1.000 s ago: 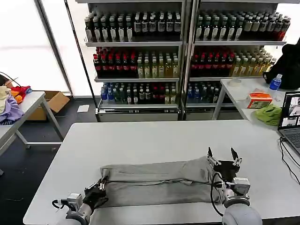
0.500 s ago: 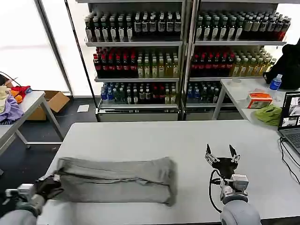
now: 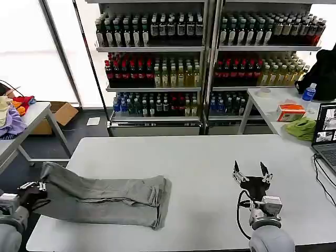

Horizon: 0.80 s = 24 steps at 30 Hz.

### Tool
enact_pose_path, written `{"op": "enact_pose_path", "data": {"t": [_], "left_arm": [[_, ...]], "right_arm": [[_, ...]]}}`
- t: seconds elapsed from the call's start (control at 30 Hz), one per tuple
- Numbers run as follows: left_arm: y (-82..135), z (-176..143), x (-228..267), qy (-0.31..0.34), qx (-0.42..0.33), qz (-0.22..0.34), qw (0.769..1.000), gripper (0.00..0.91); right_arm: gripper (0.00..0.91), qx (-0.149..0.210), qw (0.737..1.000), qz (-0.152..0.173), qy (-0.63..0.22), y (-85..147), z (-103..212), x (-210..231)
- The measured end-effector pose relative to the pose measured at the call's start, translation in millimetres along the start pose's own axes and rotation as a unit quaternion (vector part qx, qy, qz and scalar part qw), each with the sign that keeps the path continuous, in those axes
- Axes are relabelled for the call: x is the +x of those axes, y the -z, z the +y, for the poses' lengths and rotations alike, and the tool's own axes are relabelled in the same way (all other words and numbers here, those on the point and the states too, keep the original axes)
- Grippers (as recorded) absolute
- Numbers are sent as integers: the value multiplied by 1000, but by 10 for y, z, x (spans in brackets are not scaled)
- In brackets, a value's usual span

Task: Fold and organize the clothes.

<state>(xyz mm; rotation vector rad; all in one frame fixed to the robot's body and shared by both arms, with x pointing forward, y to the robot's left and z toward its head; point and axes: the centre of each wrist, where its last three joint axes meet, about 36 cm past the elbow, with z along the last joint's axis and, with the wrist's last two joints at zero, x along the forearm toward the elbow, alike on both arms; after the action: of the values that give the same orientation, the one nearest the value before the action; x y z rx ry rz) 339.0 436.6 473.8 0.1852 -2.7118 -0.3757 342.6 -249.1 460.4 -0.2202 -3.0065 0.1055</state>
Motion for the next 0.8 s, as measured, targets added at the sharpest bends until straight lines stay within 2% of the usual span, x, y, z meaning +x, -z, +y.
{"op": "enact_pose_path", "data": {"t": [0.4, 0.8], "left_arm": [[-41, -1077, 88, -98, 15, 9, 995, 0], [28, -1772, 131, -168, 45, 14, 985, 0]], "right_arm": [[907, 4, 1000, 8, -21, -20, -58, 141], [907, 5, 999, 20, -33, -87, -60, 226]]}}
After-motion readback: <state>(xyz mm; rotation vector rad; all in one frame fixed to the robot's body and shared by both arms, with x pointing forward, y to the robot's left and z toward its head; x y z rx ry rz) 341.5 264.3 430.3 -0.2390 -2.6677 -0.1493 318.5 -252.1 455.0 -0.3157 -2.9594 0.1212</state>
